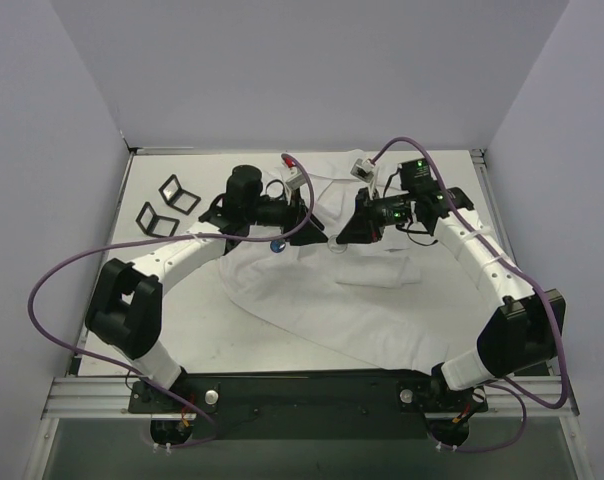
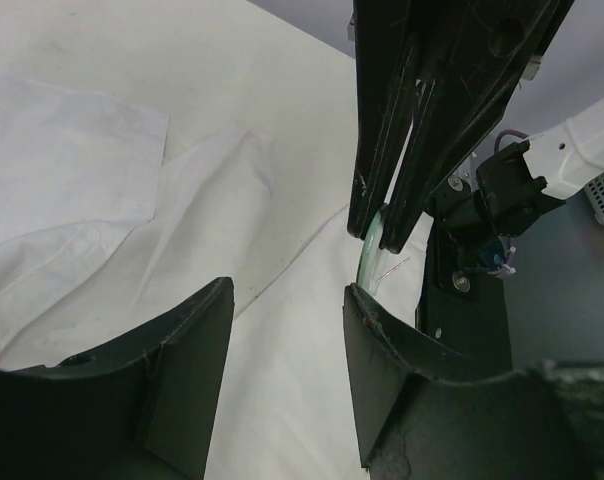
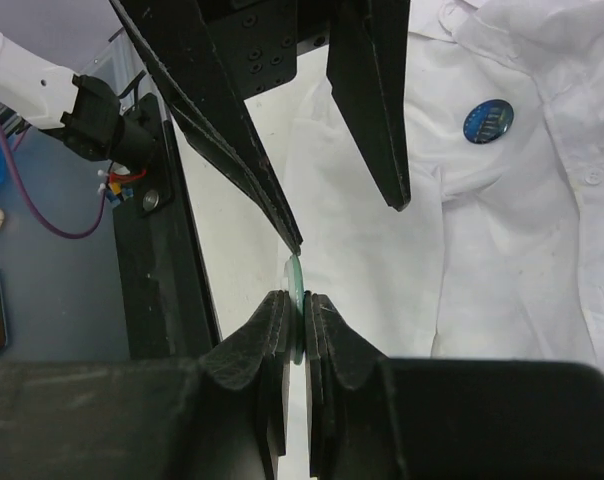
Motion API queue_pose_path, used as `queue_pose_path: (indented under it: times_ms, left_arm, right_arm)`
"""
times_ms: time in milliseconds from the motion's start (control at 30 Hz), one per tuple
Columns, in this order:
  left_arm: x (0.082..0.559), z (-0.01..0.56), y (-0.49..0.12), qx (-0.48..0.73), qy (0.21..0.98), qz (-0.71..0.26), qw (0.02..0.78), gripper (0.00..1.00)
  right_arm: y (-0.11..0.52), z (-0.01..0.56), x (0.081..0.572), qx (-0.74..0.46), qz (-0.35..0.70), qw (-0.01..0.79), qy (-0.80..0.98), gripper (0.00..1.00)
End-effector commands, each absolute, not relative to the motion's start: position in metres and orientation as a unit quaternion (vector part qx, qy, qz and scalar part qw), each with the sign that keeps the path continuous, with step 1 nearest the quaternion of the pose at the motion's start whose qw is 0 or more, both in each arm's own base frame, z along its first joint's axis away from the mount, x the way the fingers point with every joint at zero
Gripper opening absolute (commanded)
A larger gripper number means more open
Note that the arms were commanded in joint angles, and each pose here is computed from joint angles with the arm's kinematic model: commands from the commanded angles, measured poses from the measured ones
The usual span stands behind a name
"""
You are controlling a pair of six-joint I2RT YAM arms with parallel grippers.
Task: Remove the brooch from the garment
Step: Close the brooch.
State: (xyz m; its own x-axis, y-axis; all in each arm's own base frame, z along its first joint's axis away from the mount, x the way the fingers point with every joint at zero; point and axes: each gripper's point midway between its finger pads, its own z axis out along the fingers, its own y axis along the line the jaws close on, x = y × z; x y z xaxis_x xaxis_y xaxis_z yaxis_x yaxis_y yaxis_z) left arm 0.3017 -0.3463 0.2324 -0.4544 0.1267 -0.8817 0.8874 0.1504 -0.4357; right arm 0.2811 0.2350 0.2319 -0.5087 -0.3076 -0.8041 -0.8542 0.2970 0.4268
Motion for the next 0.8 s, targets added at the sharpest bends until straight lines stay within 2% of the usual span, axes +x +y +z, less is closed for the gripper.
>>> queue_pose_path:
  times_ms: [0, 300, 600, 767]
  left_arm:
    - [0.296, 0.243, -0.353, 0.395, 0.636, -0.557, 0.360, 0.57]
    - [0.274, 0.258, -0.352, 0.408, 0.588, -0.609, 0.342, 0.56]
    - [0.293, 0.262, -0.336, 0.366, 0.598, -0.609, 0.370, 0.56]
    - [0.285, 0.264, -0.338, 0.375, 0.585, -0.623, 0.360, 0.56]
  right_arm:
    - [0.241, 0.233, 0.273, -0.408, 0.471, 0.300, 0.723, 0.00]
    - [0.240, 0.230, 0.269, -0.408, 0.483, 0.295, 0.717, 0.00]
    - [0.236, 0.236, 0.263, -0.413, 0.496, 0.297, 0.704, 0.00]
    - [0.236, 0.232, 0.267, -0.411, 0.494, 0.293, 0.708, 0.00]
